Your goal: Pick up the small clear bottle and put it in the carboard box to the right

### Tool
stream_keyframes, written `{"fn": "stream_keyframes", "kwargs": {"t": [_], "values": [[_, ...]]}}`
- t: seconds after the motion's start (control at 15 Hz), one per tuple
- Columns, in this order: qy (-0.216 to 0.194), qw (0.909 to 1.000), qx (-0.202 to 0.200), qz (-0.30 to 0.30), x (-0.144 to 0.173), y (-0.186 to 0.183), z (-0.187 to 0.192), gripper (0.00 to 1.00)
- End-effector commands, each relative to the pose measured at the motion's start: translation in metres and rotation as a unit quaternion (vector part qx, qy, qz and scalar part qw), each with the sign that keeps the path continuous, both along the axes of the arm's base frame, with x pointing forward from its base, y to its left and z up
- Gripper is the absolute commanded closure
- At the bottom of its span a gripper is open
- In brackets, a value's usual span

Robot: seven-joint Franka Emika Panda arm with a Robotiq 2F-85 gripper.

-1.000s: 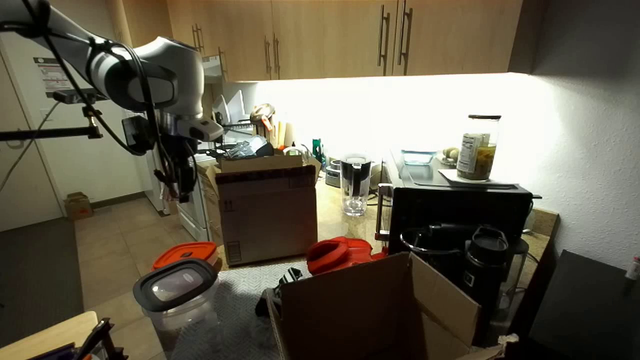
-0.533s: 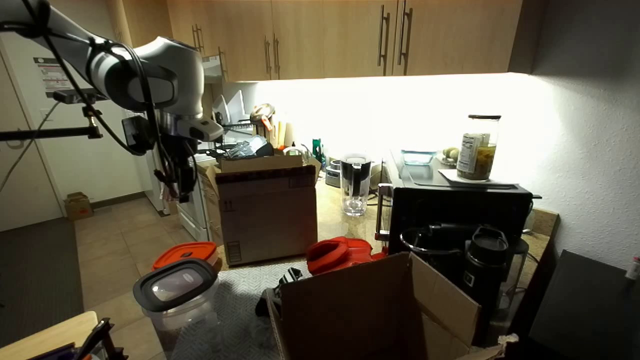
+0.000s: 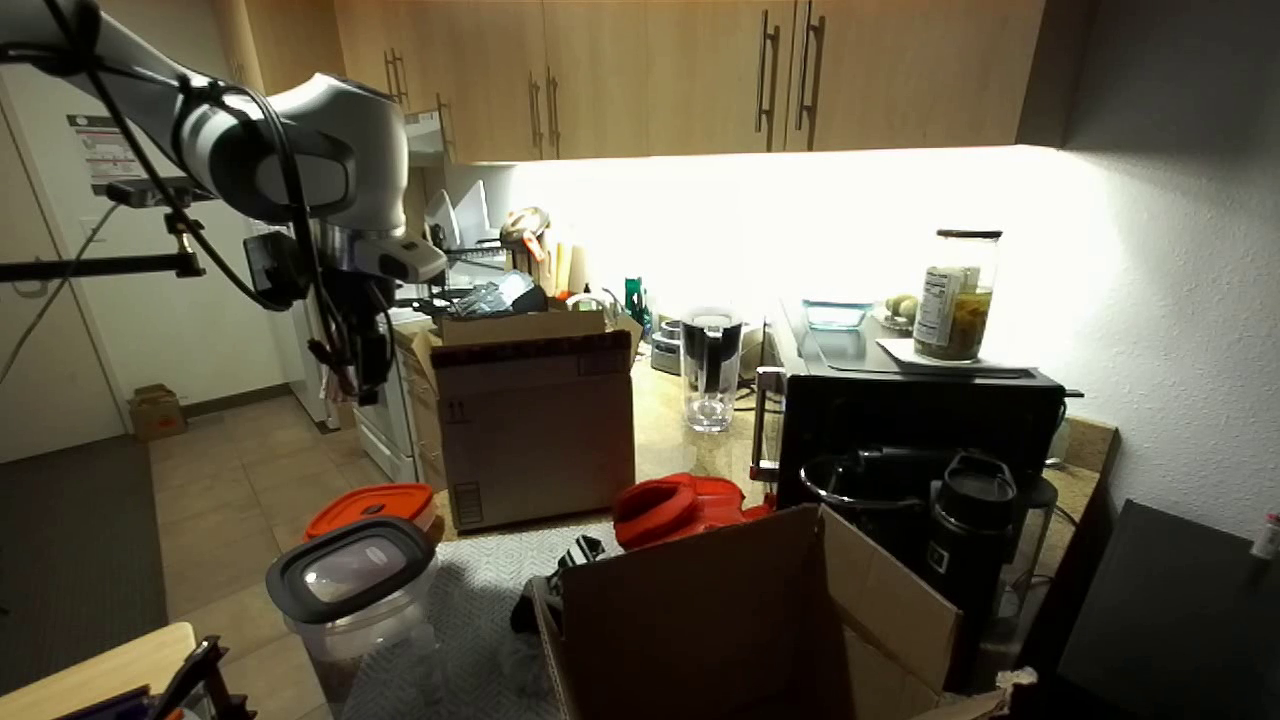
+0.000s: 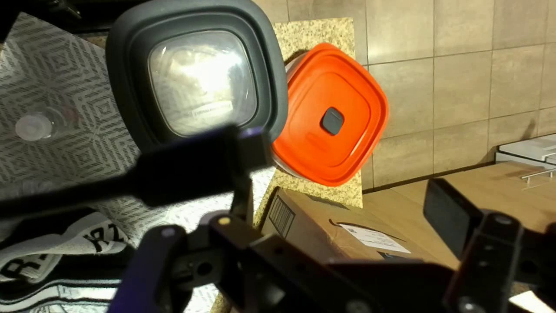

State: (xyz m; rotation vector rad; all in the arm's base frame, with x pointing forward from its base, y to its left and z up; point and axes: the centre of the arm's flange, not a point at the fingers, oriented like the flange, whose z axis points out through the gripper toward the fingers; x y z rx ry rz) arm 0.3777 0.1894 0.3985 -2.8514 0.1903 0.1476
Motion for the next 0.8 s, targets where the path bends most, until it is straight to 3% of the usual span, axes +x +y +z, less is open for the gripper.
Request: {"fn": "stream_keyframes", "kwargs": {"t": [0.0, 0.4, 0.73], "values": [[0.007, 0.9998, -0.002, -0.018, 0.001, -0.007, -0.006, 0.00], [0.034, 0.9967, -0.012, -0.072, 0.007, -0.040, -0.029, 0.00], [0.036, 0.9912, -0.067, -0.108, 0.011, -0.084, -0.039, 0.00]]}}
